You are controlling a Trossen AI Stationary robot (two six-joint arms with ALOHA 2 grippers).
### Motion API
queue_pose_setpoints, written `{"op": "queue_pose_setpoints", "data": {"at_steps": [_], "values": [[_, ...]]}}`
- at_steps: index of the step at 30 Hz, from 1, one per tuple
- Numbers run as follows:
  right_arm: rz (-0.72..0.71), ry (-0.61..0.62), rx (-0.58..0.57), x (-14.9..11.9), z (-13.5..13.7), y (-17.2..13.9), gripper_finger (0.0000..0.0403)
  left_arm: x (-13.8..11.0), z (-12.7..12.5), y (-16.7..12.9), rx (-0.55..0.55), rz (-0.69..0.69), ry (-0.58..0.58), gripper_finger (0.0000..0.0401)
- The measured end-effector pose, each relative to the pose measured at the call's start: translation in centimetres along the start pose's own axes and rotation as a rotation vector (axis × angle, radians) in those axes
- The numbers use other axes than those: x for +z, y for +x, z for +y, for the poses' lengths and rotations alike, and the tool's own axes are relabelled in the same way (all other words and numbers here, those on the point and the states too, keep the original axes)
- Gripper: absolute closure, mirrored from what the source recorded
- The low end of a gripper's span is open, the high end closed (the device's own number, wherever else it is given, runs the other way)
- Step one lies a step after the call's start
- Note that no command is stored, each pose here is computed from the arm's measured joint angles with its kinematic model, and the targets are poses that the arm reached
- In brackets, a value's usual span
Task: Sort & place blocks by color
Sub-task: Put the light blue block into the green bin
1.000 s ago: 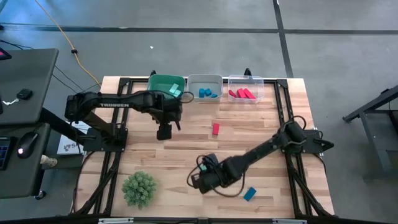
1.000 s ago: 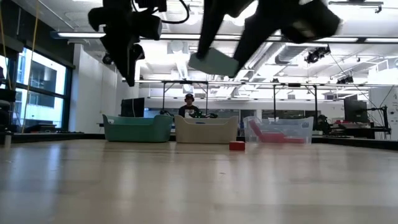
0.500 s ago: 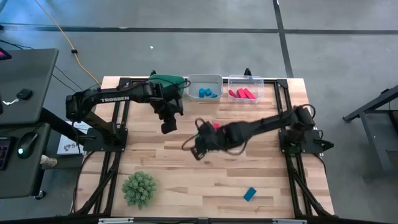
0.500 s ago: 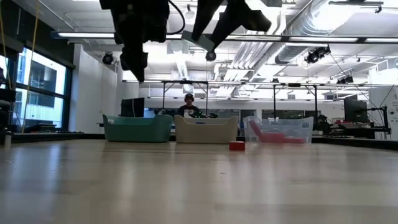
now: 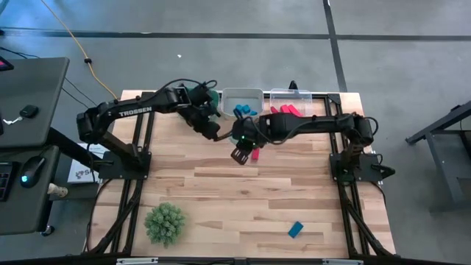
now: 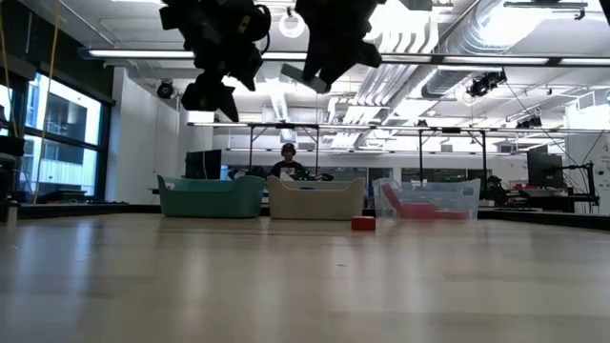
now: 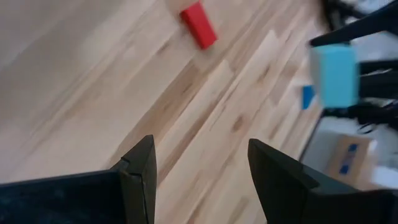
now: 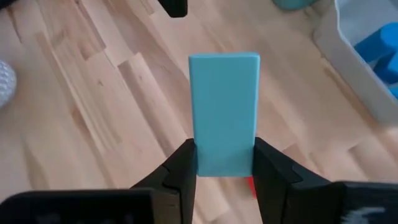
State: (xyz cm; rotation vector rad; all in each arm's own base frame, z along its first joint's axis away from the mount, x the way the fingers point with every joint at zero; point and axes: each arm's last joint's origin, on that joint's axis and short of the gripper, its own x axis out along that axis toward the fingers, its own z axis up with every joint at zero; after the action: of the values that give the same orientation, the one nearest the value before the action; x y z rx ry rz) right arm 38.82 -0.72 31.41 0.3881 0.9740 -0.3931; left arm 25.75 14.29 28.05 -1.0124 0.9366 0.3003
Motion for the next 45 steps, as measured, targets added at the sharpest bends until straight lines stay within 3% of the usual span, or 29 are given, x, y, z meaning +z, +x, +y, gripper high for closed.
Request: {"op": "queue_pose_setpoints", "data": {"at_steps": [20,38,45], "values": [[0.012,-0.268,-0.011,1.5,-3.1,0.4,0.0304,1.7,-1.4,-0.1,-0.142,-0.148,-0.148,0.0227],[-0.055,-0.331,0.049,2.2,-2.8,0.4,0.0304,1.7,-2.4,0.2,-0.163,-0.186,-0.163,0.0227],[-0.090,-0.328,0.050,2.5,-2.7,0.4,0.0304,1.8,-2.4,0.2,-0.148,-0.210,-0.162,0.0249]]}}
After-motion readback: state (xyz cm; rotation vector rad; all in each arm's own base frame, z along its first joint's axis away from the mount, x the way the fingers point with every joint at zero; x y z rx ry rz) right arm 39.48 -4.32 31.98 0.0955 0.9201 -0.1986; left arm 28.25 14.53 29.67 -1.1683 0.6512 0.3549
